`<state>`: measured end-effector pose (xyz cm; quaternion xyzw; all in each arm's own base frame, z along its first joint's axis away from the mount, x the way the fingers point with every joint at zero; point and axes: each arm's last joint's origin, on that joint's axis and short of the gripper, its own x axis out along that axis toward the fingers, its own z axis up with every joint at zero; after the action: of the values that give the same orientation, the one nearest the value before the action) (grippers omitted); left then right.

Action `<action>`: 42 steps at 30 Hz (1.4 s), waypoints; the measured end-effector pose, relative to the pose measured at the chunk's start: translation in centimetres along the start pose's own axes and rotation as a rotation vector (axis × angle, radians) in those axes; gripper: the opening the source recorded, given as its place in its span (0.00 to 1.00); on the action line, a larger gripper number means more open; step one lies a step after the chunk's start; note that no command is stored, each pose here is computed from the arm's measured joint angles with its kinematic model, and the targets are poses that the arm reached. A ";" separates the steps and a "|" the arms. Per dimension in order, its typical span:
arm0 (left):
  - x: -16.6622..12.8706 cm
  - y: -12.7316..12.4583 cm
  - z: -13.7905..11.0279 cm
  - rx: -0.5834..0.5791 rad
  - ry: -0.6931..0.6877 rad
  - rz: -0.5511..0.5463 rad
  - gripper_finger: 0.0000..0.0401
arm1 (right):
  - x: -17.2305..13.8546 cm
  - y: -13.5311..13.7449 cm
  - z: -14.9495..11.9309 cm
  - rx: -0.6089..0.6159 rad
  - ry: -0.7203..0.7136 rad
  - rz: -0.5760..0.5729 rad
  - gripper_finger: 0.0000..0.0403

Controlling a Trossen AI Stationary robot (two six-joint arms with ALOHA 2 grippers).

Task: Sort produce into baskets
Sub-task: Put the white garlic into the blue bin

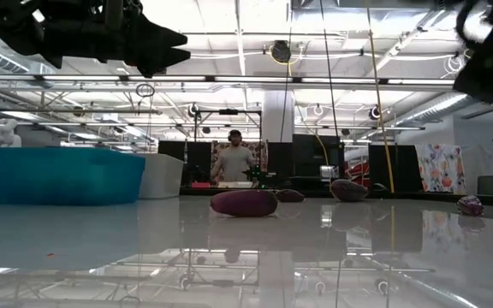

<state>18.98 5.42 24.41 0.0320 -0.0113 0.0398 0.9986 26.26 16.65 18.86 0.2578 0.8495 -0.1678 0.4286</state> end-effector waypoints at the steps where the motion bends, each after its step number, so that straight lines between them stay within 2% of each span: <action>1: 0.1 0.0 0.0 0.000 0.001 0.000 0.68 | 0.3 -0.3 0.3 0.022 -0.005 -0.017 0.62; 4: 0.1 0.0 -0.1 -0.009 0.002 0.000 0.68 | 1.2 -1.3 0.6 0.042 -0.012 -0.028 0.63; 7: 0.1 0.0 -0.1 -0.025 0.002 0.000 0.68 | 1.5 -2.0 0.2 0.020 -0.043 0.055 0.63; 9: 0.1 0.0 -0.1 -0.026 0.003 0.000 0.68 | 1.6 -2.9 -0.2 0.049 -0.071 0.084 0.62; 14: 0.1 0.0 -0.1 -0.026 0.004 0.000 0.68 | 1.3 -5.6 -1.7 0.210 -0.135 0.148 0.62; 20: 0.1 0.0 -0.1 -0.025 0.004 0.000 0.68 | 1.3 -6.6 -2.9 0.382 -0.214 0.311 0.62; 25: 0.1 0.0 -0.1 -0.025 0.007 0.000 0.68 | 1.9 -6.7 -3.6 0.478 -0.196 0.313 0.62; 31: 0.1 0.0 -0.3 -0.020 0.026 -0.001 0.68 | 2.4 -6.3 -4.1 0.512 -0.188 0.304 0.62; 35: 0.1 0.0 -0.3 -0.020 0.027 -0.001 0.68 | 2.6 -6.2 -4.1 0.518 -0.244 0.305 0.62; 42: 0.1 0.0 -0.4 -0.021 0.029 -0.001 0.68 | 4.4 -6.3 -2.9 0.511 -0.255 0.363 0.62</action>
<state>19.09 5.46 24.05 0.0207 0.0028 0.0398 0.9990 18.54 14.26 17.38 0.4810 0.6596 -0.3273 0.4758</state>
